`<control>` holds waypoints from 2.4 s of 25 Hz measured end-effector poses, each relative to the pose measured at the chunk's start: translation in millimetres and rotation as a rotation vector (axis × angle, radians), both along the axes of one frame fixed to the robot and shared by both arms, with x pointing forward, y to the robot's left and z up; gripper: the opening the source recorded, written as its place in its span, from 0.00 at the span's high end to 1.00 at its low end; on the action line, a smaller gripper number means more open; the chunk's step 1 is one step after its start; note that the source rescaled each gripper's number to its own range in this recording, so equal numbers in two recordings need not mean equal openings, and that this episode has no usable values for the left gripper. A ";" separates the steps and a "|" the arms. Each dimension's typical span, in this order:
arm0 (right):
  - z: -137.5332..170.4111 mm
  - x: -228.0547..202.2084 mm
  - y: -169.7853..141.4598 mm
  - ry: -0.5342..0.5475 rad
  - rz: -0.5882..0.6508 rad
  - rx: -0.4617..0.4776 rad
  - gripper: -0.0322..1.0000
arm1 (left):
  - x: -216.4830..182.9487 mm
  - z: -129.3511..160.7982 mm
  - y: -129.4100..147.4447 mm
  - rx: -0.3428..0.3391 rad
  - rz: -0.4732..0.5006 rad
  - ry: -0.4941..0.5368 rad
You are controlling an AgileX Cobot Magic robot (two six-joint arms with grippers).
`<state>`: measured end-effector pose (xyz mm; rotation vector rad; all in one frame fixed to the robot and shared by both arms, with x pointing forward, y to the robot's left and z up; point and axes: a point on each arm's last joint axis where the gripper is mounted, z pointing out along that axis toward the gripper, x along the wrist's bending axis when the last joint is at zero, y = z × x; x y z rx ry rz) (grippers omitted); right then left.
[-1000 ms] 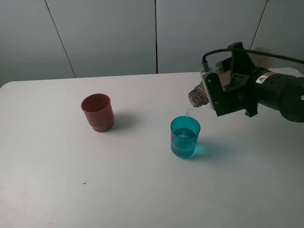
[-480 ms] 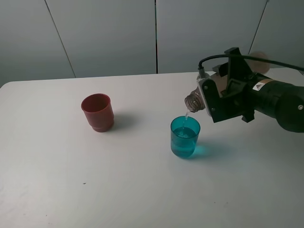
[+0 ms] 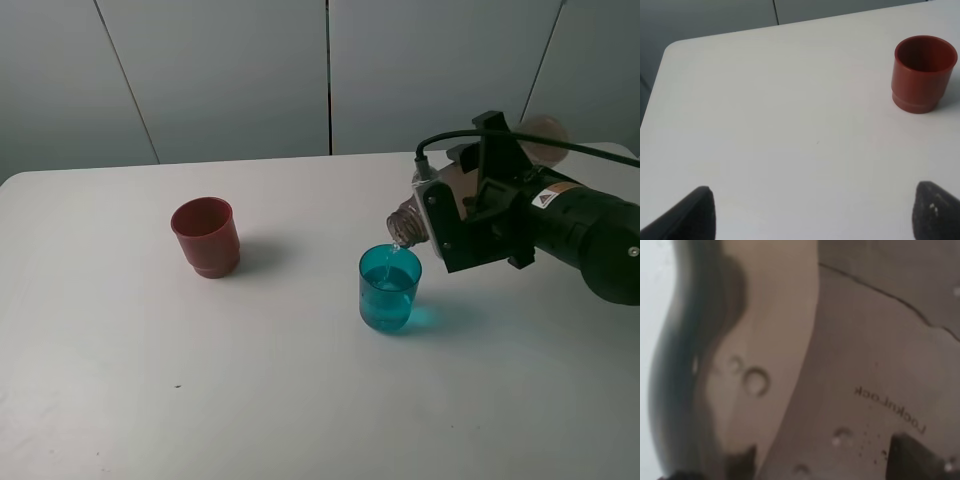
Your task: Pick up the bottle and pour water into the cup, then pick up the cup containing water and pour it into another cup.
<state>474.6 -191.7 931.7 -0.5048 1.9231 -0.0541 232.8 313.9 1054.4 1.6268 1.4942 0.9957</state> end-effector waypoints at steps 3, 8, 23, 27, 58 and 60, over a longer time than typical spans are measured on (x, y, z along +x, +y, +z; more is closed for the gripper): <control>0.3 -1.7 3.8 -0.003 0.011 0.003 0.95 | 0.0 0.0 0.0 0.000 0.000 0.000; 0.3 -2.3 4.5 -0.004 0.011 0.005 0.95 | 0.0 0.0 0.0 0.000 0.000 0.000; 0.8 -2.0 4.5 -0.010 0.010 0.006 0.95 | 0.0 0.0 0.0 0.000 0.000 0.000; 0.8 -2.0 4.3 -0.009 0.008 0.007 0.95 | 0.0 0.0 0.0 0.000 0.000 0.000; 67.7 73.7 -32.6 0.182 -0.536 1.443 0.95 | 0.0 0.0 0.0 0.000 0.000 0.000; 63.7 79.9 -31.9 0.150 -0.517 1.533 0.95 | 0.0 0.0 0.0 0.000 0.000 0.000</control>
